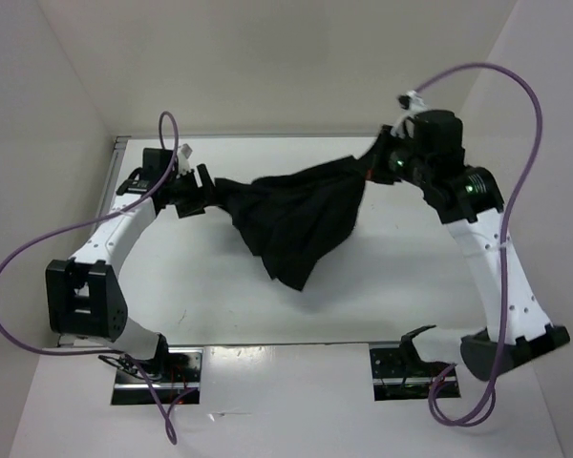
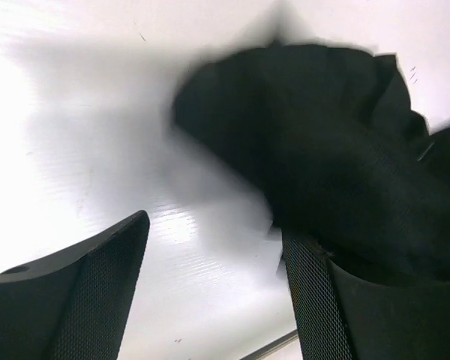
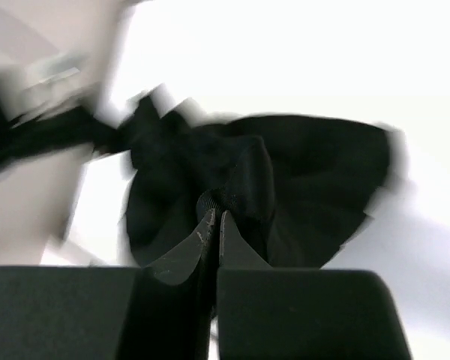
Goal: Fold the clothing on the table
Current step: Flatten the skirt out
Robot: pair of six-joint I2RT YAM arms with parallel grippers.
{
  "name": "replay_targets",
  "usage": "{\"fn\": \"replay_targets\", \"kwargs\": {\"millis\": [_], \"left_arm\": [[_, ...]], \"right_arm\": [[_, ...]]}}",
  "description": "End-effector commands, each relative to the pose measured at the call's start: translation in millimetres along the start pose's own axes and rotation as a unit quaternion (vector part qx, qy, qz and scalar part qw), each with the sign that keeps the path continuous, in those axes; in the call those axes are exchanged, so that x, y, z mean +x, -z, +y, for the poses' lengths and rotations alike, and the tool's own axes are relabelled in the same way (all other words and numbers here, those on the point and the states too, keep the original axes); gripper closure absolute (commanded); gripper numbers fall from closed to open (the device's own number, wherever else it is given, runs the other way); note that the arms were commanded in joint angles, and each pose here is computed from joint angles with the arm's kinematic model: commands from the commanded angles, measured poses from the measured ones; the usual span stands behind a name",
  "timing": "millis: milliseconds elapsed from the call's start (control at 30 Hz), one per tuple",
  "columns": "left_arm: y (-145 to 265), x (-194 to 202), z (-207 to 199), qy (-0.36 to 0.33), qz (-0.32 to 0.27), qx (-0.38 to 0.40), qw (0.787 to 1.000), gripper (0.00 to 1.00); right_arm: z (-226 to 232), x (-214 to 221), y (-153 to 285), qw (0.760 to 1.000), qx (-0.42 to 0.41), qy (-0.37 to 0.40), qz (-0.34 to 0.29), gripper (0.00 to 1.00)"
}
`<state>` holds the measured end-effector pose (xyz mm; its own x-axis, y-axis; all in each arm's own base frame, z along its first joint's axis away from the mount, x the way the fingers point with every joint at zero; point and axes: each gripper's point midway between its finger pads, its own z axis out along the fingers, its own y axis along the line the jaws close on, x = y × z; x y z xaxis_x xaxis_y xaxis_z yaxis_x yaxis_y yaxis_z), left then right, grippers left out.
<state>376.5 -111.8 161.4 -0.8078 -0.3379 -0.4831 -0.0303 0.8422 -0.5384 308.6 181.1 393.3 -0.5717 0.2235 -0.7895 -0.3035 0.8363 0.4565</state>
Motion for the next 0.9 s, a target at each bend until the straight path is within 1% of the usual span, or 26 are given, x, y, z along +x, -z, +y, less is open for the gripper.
{"fn": "replay_targets", "kwargs": {"millis": [0, 33, 67, 100, 133, 167, 200, 233, 267, 300, 333, 367, 400, 433, 467, 533, 567, 633, 667, 700, 733, 767, 833, 867], "left_arm": [[31, -7, -5, -0.03, -0.031, 0.008, 0.999, 0.21], [32, -7, -1, -0.025, -0.029, 0.003, 0.999, 0.21], [36, -8, -3, -0.032, -0.034, 0.005, 0.999, 0.21], [35, -2, -2, -0.029, -0.024, 0.007, 0.999, 0.21], [35, -3, 1, -0.025, -0.026, 0.004, 0.999, 0.21], [36, -2, -2, -0.026, -0.022, 0.013, 0.999, 0.21], [34, 3, -2, -0.023, -0.014, 0.018, 0.999, 0.21], [33, 5, -3, -0.024, -0.012, 0.024, 0.999, 0.21], [33, 6, -4, -0.024, -0.01, 0.029, 0.999, 0.21], [32, 8, -6, -0.024, -0.007, 0.038, 0.999, 0.21], [32, 9, -9, -0.02, -0.004, 0.044, 0.999, 0.21], [32, 8, -11, -0.022, -0.005, 0.051, 0.998, 0.21], [31, 9, -12, -0.023, -0.004, 0.057, 0.998, 0.21], [30, 15, -21, -0.032, 0.005, 0.068, 0.997, 0.21], [28, 16, -26, -0.038, 0.004, 0.073, 0.997, 0.21], [23, 21, -31, -0.041, 0.011, 0.083, 0.996, 0.21], [16, 29, -34, -0.042, 0.027, 0.093, 0.994, 0.21], [7, 36, -39, -0.053, 0.042, 0.105, 0.992, 0.23], [-3, 41, -44, -0.061, 0.059, 0.111, 0.99, 0.24], [-8, 43, -49, -0.079, 0.068, 0.122, 0.987, 0.28], [-9, 34, -63, -0.102, 0.064, 0.139, 0.983, 0.3], [-23, 42, -70, -0.116, 0.084, 0.147, 0.979, 0.32], [-34, 41, -79, -0.146, 0.09, 0.156, 0.973, 0.32], [-45, 39, -90, -0.153, 0.097, 0.166, 0.969, 0.32]], "right_arm": [[-92, 24, -14, 0.988, 0.121, -0.091, -0.008, 1.0], [-146, 45, -12, 0.97, 0.21, -0.121, 0.004, 1.0], [-168, 55, -8, 0.959, 0.249, -0.131, 0.009, 0.99], [-205, 64, -3, 0.937, 0.317, -0.147, 0.011, 0.93], [-218, 78, -4, 0.927, 0.344, -0.147, 0.029, 0.82], [-241, 95, 1, 0.911, 0.377, -0.16, 0.046, 0.62], [-251, 103, 3, 0.903, 0.393, -0.165, 0.054, 0.62], [-262, 107, 6, 0.893, 0.414, -0.168, 0.049, 0.59], [-263, 106, 6, 0.891, 0.418, -0.171, 0.046, 0.54], [-259, 100, 9, 0.894, 0.413, -0.174, 0.029, 0.47], [-259, 96, 8, 0.895, 0.41, -0.173, 0.022, 0.47], [-240, 85, 5, 0.91, 0.381, -0.166, 0.011, 0.45], [-232, 81, 1, 0.919, 0.362, -0.156, 0.011, 0.4], [-220, 73, -4, 0.93, 0.338, -0.146, 0.008, 0.4], [-207, 78, -11, 0.943, 0.304, -0.137, 0.027, 0.38], [-188, 87, -27, 0.955, 0.263, -0.126, 0.055, 0.38], [-177, 103, -42, 0.959, 0.241, -0.12, 0.085, 0.38], [-170, 121, -57, 0.959, 0.233, -0.116, 0.113, 0.38], [-165, 136, -70, 0.958, 0.231, -0.103, 0.134, 0.38], [-162, 140, -76, 0.959, 0.227, -0.098, 0.14, 0.38], [-160, 142, -85, 0.961, 0.22, -0.094, 0.139, 0.38], [-160, 149, -96, 0.96, 0.216, -0.093, 0.151, 0.38], [-153, 148, -109, 0.965, 0.197, -0.085, 0.153, 0.38], [-155, 148, -124, 0.966, 0.191, -0.08, 0.158, 0.38]]}}
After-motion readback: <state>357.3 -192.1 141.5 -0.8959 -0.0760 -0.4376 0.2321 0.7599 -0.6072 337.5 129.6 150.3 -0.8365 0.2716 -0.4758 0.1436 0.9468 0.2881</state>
